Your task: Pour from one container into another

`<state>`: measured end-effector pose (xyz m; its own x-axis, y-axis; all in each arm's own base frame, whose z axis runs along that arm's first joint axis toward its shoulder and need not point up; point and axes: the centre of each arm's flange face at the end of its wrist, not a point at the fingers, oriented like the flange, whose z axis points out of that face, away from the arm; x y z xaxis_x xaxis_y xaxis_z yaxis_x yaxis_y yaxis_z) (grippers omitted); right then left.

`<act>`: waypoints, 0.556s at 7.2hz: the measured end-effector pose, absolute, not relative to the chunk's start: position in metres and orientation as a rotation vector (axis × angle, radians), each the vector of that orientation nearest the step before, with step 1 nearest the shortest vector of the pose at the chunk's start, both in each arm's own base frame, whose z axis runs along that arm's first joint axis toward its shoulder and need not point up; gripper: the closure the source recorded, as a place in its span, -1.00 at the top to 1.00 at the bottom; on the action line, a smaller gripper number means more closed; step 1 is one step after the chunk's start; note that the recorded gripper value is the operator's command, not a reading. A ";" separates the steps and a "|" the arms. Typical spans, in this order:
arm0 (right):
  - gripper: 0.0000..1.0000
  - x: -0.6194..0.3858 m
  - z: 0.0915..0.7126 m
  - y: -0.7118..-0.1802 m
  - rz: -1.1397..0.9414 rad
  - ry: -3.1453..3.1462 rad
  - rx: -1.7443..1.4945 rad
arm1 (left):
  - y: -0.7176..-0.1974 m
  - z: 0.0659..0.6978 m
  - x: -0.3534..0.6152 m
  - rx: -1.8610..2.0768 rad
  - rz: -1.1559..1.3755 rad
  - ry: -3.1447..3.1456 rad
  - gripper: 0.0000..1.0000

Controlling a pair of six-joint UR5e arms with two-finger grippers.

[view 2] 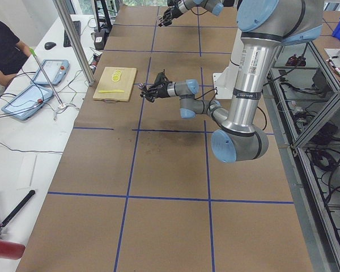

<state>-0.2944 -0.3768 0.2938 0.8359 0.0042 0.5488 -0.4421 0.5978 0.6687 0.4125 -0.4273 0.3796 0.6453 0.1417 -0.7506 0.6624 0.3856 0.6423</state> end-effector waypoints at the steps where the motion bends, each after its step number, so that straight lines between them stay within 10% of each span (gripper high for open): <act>1: -1.00 -0.295 0.297 -0.377 0.309 -0.555 0.889 | -0.421 0.402 0.393 1.124 -0.425 0.804 -1.00; 4: -1.00 -0.285 0.353 -0.369 0.411 -0.719 0.887 | -0.405 0.448 0.348 1.098 -0.564 0.673 -1.00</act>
<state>-0.2852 -0.3693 0.3527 0.6973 0.0357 0.7159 -0.5987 0.5783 0.5542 0.3484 -0.4054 0.4479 0.6736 -0.0833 -0.7344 0.7085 0.3558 0.6095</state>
